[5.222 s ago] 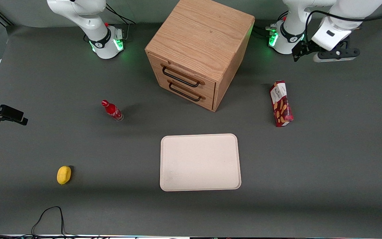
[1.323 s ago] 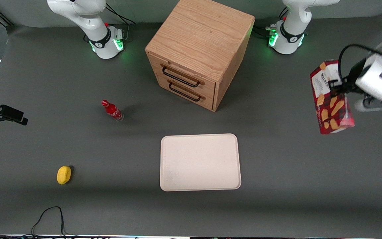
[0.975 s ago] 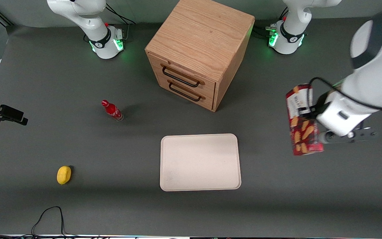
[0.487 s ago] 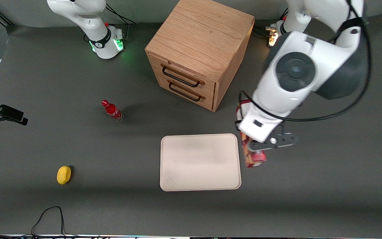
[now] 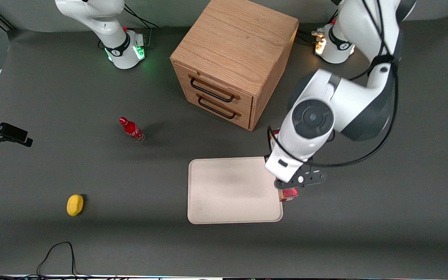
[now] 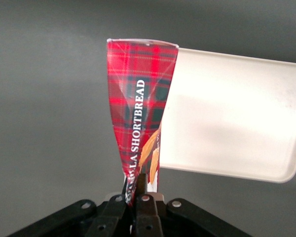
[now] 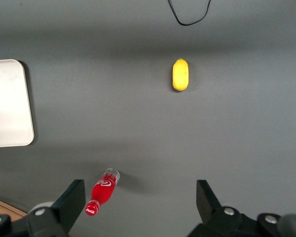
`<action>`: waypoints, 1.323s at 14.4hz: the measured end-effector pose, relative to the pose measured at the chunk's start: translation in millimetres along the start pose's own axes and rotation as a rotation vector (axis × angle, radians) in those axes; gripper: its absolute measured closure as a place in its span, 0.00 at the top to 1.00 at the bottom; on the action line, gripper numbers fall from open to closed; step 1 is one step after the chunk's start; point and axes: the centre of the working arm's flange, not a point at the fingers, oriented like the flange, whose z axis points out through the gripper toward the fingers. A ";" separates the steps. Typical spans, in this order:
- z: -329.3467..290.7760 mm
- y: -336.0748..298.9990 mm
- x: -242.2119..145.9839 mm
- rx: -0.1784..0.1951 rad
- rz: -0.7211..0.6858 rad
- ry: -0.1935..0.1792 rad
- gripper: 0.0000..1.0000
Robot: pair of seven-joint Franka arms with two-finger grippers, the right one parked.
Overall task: Place red cookie box on tray
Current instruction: 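Carry the held box over the white tray with the left gripper, then lower the box onto the tray and open the left gripper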
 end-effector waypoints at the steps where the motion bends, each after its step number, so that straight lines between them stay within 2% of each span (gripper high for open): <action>1: 27.8 4.9 5.6 -0.007 0.005 0.004 0.03; 6: 136.2 14.5 14.7 0.005 0.043 -0.035 0.03; 13: 181.6 13.1 22.8 -0.004 0.042 -0.036 0.03; 14: 180.5 13.1 24.6 -0.012 0.042 -0.027 0.07; 19: 168.8 12.0 25.2 -0.009 0.041 -0.027 0.60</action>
